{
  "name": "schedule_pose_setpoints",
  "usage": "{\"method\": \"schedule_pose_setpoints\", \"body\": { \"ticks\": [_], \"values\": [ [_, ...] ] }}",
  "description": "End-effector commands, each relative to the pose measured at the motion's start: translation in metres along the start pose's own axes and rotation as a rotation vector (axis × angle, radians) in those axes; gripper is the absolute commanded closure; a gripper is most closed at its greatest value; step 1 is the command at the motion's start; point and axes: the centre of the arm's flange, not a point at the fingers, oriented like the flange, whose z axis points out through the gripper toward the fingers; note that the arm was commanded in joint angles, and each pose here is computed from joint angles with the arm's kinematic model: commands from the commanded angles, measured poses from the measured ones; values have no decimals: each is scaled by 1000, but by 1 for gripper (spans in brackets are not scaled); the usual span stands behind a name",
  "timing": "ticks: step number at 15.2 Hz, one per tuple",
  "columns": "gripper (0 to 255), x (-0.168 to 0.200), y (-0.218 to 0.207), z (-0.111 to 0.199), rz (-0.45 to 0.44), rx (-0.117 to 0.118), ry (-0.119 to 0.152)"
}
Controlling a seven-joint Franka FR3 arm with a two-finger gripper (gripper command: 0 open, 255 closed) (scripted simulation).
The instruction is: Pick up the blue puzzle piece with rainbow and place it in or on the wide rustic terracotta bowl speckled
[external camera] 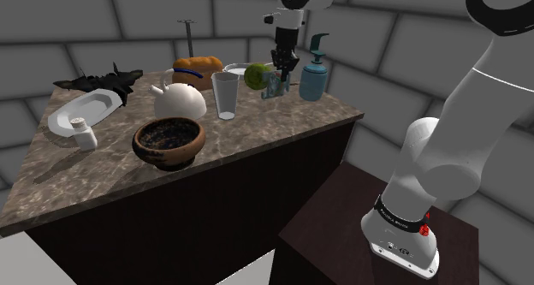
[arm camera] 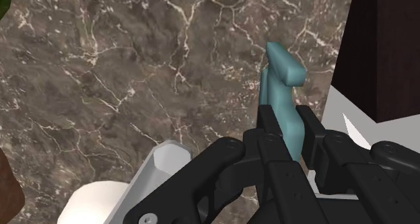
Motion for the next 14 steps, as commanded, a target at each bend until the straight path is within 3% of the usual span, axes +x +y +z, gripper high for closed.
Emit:
{"method": "schedule_pose_setpoints", "body": {
  "ticks": [1, 11, 14],
  "values": [
    [255, 0, 0, -11, 0, 0, 0],
    [255, 2, -1, -61, 0, 0, 0],
    [255, 41, -7, -63, 0, 0, 0]
  ]
}}
